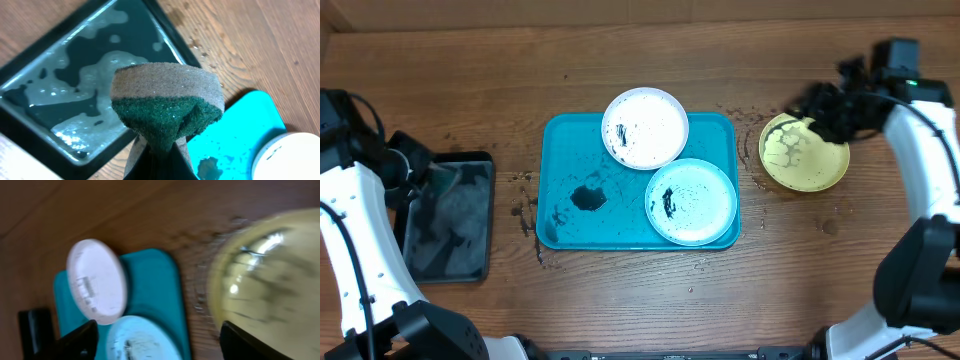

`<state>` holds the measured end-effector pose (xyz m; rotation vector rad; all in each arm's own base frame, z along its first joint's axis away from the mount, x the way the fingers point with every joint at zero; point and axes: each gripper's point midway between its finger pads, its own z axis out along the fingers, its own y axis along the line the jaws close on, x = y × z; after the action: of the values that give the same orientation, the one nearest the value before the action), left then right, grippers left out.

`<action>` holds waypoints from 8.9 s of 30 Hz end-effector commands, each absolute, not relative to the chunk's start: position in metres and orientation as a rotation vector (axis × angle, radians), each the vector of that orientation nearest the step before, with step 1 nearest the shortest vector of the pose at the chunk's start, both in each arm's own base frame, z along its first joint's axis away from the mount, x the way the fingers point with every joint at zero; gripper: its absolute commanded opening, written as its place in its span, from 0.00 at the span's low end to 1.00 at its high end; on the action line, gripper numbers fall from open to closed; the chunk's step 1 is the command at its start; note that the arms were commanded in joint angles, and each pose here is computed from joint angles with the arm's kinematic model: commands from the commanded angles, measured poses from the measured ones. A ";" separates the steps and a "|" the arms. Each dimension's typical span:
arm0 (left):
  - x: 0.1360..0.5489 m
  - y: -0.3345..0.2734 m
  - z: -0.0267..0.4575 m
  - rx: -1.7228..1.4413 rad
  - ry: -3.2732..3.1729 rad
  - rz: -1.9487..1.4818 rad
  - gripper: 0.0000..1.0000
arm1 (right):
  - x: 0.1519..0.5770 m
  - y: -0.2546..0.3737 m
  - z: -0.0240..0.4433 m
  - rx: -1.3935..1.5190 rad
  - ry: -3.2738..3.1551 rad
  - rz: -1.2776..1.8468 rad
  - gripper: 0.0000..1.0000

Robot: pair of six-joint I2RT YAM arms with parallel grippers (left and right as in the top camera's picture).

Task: Clean dirty plates on tray and stack at the side
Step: 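Move the right gripper to the rim of the upper white plate, then hold the white plate with the right gripper and scrub it with the left sponge, then lift the white plate with the right gripper and stack it on the yellow plate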

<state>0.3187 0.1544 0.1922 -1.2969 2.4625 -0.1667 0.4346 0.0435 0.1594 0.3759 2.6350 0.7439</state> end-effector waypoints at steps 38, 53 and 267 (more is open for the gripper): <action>0.347 0.100 0.191 -0.999 2.584 -0.221 0.04 | 0.474 0.217 0.020 0.094 2.689 0.390 0.57; 0.347 0.095 0.190 -0.984 2.594 -0.228 0.04 | 0.467 0.214 0.011 0.095 2.710 0.381 0.19; 0.292 0.173 0.183 -1.554 2.445 0.020 0.05 | 0.432 0.130 0.215 0.133 2.929 0.377 0.04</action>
<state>0.2913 0.1738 0.1843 -1.5457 2.4483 0.0326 0.4323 0.1561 0.2040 -0.1101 2.8730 0.0262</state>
